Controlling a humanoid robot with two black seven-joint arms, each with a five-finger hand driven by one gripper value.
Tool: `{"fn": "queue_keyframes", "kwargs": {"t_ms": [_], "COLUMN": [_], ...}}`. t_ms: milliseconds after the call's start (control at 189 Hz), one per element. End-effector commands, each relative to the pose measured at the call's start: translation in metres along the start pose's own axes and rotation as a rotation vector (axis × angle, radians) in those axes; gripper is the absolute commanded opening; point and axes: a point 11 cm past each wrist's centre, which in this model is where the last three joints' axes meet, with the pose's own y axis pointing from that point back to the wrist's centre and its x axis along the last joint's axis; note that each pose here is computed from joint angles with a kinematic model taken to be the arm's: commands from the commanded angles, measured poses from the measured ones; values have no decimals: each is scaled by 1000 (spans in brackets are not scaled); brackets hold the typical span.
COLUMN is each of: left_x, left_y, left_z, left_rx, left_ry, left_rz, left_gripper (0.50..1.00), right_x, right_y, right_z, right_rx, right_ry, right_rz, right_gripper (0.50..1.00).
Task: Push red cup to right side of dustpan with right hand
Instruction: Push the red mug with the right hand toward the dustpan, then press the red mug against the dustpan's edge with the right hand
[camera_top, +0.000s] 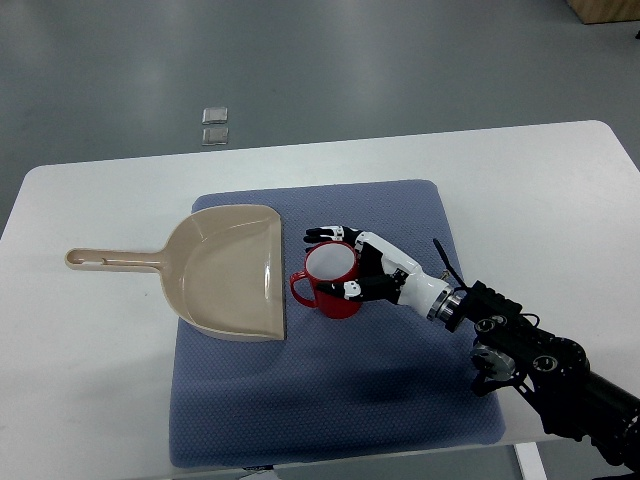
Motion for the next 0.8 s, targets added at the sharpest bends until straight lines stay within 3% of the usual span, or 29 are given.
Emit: {"fn": "queue_keyframes", "kwargs": {"t_ms": [0, 794], "left_x": [0, 0], "left_y": [0, 0], "left_z": [0, 0], "left_rx": [0, 0], "left_ry": [0, 0], "left_rz": [0, 0], "left_gripper": [1000, 1000], "right_x": [-3, -16], "right_y": [-2, -3], "right_z": [-1, 7], "right_rx": [6, -18], "right_ry": [-4, -5], "right_rz": [-5, -44], "right_gripper": [838, 838]}}
